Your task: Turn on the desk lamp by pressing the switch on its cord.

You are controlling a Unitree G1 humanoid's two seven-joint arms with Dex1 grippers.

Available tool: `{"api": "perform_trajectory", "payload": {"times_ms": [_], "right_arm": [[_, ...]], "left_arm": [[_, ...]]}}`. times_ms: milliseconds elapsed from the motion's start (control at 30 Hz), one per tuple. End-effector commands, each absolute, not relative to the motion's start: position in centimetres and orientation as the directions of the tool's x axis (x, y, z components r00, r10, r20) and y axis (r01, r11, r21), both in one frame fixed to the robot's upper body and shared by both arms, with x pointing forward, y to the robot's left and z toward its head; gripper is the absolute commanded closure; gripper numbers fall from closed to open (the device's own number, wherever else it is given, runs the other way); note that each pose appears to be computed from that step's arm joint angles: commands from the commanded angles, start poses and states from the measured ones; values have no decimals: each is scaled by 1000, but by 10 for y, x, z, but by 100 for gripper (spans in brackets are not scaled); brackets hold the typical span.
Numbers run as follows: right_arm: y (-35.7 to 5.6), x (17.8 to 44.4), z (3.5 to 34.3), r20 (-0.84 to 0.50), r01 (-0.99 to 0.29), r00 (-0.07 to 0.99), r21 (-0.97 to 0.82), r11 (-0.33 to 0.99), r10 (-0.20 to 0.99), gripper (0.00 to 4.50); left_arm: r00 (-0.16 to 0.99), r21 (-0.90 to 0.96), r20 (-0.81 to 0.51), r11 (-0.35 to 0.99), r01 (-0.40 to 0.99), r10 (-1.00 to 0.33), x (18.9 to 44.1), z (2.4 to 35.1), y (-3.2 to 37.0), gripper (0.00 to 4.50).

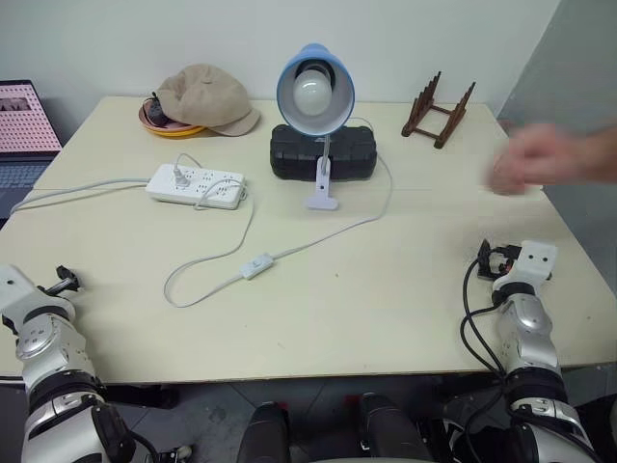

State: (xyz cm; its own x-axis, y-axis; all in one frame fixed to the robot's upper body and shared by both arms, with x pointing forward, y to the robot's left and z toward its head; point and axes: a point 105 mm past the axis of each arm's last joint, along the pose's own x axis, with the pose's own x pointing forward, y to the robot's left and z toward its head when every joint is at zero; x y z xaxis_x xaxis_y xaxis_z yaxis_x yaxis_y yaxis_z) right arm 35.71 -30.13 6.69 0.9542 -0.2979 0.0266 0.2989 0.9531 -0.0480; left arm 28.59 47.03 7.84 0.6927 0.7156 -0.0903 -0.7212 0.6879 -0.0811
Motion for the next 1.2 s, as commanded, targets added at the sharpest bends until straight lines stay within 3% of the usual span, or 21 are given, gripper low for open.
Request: {"api": "perform_trajectory", "payload": {"times_ms": [33,367,700,767,833,900,967,1033,1100,1200], "right_arm": [[-306,355,64,11,321,947,-31,947,-321,0],[-314,357,65,7,342,940,-45,939,-342,0],[-310,359,79,37,287,958,-90,954,-285,0],[-303,360,100,72,187,981,-150,971,-178,0],[-284,360,130,73,-32,996,-186,982,46,0],[-265,354,142,20,-226,972,-188,956,234,0],[-251,348,143,-41,-346,938,-160,924,344,0],[-224,332,147,-116,-541,840,-102,835,530,0],[-193,308,151,-186,-725,682,-44,688,707,0],[-174,289,149,-250,-820,553,1,572,794,0]], "left_arm": [[710,-54,-50,708,-704,703,291,94,473,1],[690,-40,-54,689,-724,722,279,92,481,1],[716,2,-23,716,-698,698,281,105,480,1],[801,88,15,797,-597,599,295,129,472,1],[951,157,44,938,-309,306,320,172,437,1],[998,179,12,982,-64,62,333,196,402,1],[997,172,-36,982,74,-69,338,206,381,1],[953,192,-108,935,299,-283,342,219,342,1],[825,195,-227,806,560,-518,336,222,290,1],[667,175,-363,655,735,-651,323,209,252,1]]}}
